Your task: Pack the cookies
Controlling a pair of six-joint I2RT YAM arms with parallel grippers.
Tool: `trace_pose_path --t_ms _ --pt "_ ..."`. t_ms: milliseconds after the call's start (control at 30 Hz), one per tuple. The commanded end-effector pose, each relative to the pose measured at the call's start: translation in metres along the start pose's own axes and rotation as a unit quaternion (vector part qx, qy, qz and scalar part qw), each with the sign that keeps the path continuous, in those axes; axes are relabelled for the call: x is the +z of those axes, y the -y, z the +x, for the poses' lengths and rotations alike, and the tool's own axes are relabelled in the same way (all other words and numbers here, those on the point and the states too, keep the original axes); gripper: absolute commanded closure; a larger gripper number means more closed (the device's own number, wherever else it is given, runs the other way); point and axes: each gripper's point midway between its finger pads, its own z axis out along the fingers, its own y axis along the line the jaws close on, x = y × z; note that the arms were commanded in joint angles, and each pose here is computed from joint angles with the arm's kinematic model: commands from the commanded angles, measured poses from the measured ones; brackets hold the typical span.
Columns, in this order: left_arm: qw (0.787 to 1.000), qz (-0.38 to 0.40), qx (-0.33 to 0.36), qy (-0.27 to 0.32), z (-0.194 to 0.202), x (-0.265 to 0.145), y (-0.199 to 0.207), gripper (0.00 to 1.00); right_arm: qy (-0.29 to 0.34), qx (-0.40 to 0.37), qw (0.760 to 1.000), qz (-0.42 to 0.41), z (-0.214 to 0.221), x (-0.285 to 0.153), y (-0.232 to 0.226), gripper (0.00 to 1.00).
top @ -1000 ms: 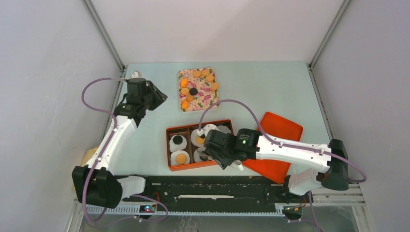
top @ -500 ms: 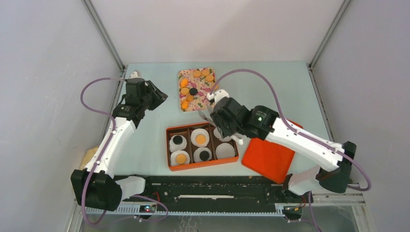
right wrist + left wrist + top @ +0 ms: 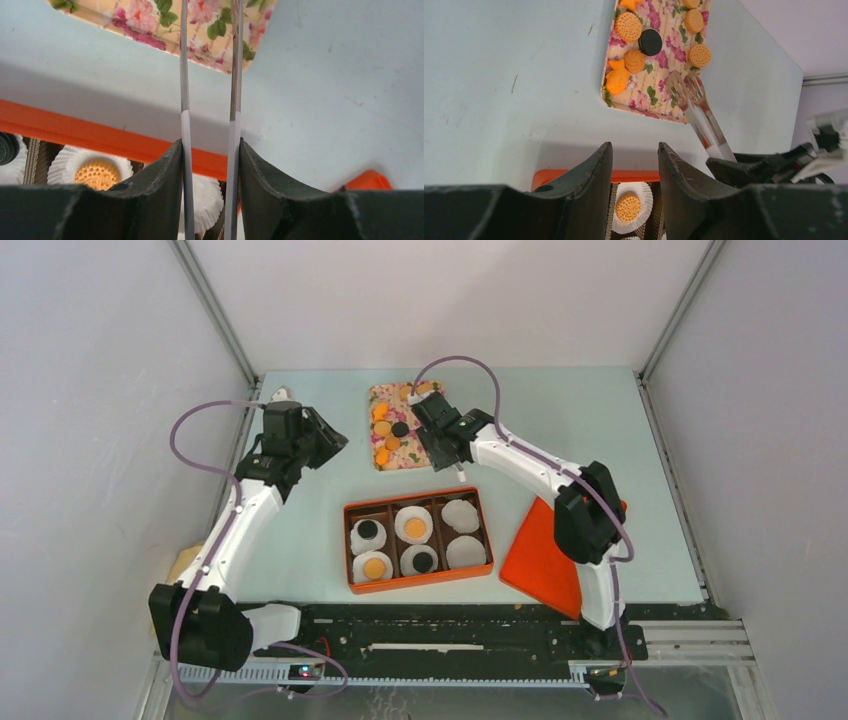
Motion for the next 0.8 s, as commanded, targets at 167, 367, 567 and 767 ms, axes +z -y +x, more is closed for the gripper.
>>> trace_pose_path --t_ms 167,367,567,767 --pt "1.0 0.001 0.012 0.0 0.0 0.008 0.001 0.56 0.031 0.009 0.999 -0.036 -0.044 0.029 -0.002 0.53" --pt "1.0 -0.004 0.011 -0.003 0.0 0.011 -0.001 0.56 0.022 0.013 0.998 -0.062 -0.045 0.045 -0.015 0.51" --pt "1.0 -0.009 0.01 -0.007 0.002 0.014 -0.004 0.56 0.018 0.014 0.998 -0.064 -0.049 0.062 -0.02 0.5" --pt "1.0 -0.012 0.01 -0.01 0.004 0.017 -0.007 0.56 0.011 0.019 0.998 -0.059 -0.051 0.078 -0.021 0.5"
